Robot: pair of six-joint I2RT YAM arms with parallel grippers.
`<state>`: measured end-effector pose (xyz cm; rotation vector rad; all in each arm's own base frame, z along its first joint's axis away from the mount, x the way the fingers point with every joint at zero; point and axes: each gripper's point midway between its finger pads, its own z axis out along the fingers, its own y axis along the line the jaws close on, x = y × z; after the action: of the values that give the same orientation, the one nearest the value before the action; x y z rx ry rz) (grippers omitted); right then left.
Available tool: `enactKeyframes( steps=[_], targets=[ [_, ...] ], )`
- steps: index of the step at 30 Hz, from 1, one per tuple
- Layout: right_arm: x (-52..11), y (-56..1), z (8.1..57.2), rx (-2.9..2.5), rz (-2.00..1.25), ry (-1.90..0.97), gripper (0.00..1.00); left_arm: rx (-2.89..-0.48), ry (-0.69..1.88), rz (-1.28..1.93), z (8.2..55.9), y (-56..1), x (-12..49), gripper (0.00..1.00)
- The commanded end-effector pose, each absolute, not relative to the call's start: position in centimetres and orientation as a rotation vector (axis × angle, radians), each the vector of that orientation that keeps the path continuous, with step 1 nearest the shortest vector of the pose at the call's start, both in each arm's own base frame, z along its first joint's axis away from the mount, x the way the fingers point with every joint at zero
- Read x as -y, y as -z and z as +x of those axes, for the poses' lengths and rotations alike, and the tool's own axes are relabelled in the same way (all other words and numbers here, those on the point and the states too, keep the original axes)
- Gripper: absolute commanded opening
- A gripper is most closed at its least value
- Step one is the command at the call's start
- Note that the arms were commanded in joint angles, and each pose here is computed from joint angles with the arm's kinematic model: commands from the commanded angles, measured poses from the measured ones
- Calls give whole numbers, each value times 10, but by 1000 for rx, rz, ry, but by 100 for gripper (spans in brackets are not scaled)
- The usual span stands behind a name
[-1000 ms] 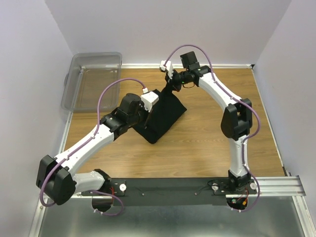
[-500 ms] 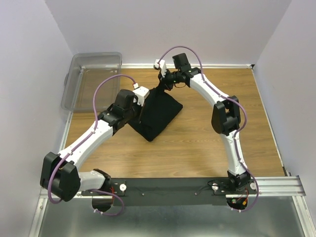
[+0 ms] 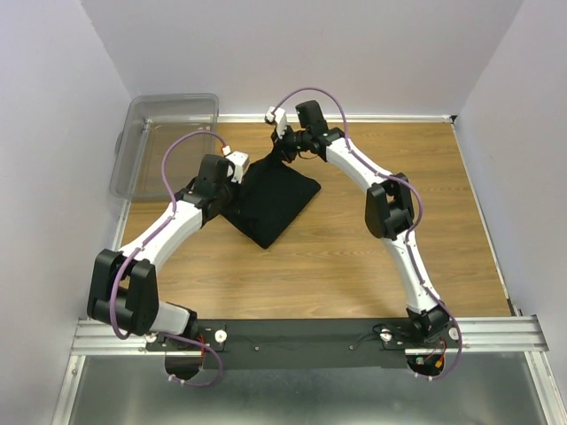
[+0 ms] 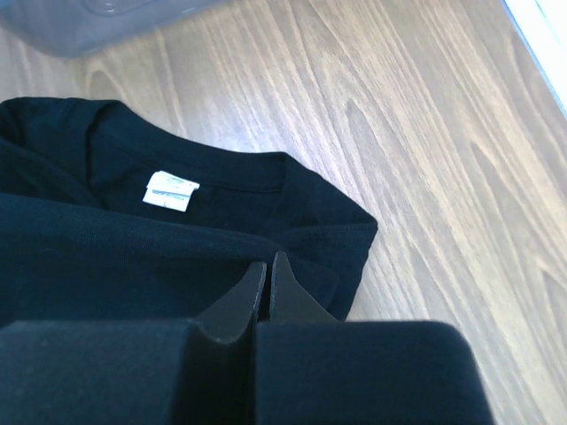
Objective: Fold and stack the t-shirts
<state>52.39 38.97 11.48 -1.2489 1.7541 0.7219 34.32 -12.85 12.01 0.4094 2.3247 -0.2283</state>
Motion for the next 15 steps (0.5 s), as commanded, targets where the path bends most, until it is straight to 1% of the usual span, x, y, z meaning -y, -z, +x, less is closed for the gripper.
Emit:
enactKeyframes(
  steps=[1, 8, 15],
  targets=[
    [-386, -122, 562, -1737, -1109, -612, 0, -2400, 115, 337, 341, -107, 104, 0],
    [-395, -109, 569, -1762, -1047, -609, 1, -2419, 79, 316, 345, -97, 93, 0],
    [-407, -109, 571, -1771, -980, -619, 1, -2407, 51, 292, 369, -93, 87, 0]
  ],
)
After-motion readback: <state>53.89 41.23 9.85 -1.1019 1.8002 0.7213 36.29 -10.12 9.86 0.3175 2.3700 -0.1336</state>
